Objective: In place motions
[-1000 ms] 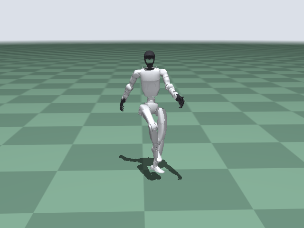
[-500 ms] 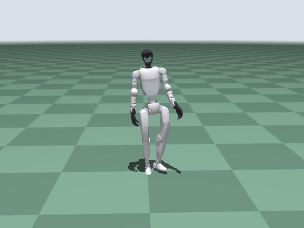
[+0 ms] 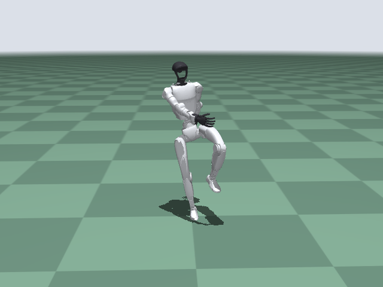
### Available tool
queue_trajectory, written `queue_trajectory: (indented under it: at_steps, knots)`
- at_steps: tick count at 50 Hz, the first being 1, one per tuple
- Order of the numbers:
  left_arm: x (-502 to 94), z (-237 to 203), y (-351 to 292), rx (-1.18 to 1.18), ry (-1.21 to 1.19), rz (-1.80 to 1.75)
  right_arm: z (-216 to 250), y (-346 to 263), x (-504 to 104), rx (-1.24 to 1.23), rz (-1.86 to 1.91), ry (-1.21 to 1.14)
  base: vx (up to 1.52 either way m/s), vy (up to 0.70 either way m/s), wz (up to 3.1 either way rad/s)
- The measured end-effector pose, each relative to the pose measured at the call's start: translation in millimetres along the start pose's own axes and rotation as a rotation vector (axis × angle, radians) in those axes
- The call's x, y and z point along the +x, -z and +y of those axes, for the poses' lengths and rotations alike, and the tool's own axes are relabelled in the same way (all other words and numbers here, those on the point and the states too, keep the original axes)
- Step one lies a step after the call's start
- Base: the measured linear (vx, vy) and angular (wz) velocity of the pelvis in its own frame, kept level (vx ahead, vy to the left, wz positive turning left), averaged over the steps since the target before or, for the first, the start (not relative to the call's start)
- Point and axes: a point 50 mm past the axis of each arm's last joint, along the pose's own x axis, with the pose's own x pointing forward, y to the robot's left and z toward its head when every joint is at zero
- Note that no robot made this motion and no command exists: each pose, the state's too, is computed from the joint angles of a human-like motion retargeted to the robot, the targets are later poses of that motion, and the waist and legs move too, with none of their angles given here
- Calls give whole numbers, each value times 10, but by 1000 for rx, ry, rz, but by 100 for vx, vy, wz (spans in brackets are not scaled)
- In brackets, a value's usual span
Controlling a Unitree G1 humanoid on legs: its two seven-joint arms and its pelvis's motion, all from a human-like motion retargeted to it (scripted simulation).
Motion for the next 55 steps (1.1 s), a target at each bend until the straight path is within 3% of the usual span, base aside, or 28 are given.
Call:
queue_trajectory:
  at_steps: [5,11,18,25,30,37,45,50,55]
  knots:
    - [-20,119,407,122,-155,108,-133,-463,23,-199,-157,122,11,8,-15]
    - [13,41,218,-65,-119,-1,-127,-191,-27,-220,-122,120,7,4,58]
    - [-95,75,-761,-183,-119,-297,48,784,-310,-156,93,-12,9,6,90]
    - [-409,66,-1642,-104,-193,-579,60,1680,-833,-95,370,-8,8,14,83]
    - [-858,-107,-2410,79,-182,-794,-110,2088,-1237,-68,527,74,-11,16,80]
    - [-1363,-482,-2989,330,-177,-1020,-231,2806,-2308,5,855,206,15,23,0]
    - [-2765,-1198,-3766,135,161,-1501,-246,3209,-3931,-21,1436,249,-1,25,41]
    - [-3707,-1198,-3909,135,104,-1810,-92,3121,-5029,81,1788,372,3,19,113]
    - [-4118,-1220,-3884,91,83,-1964,196,2955,-5695,261,1968,590,6,-2,18]
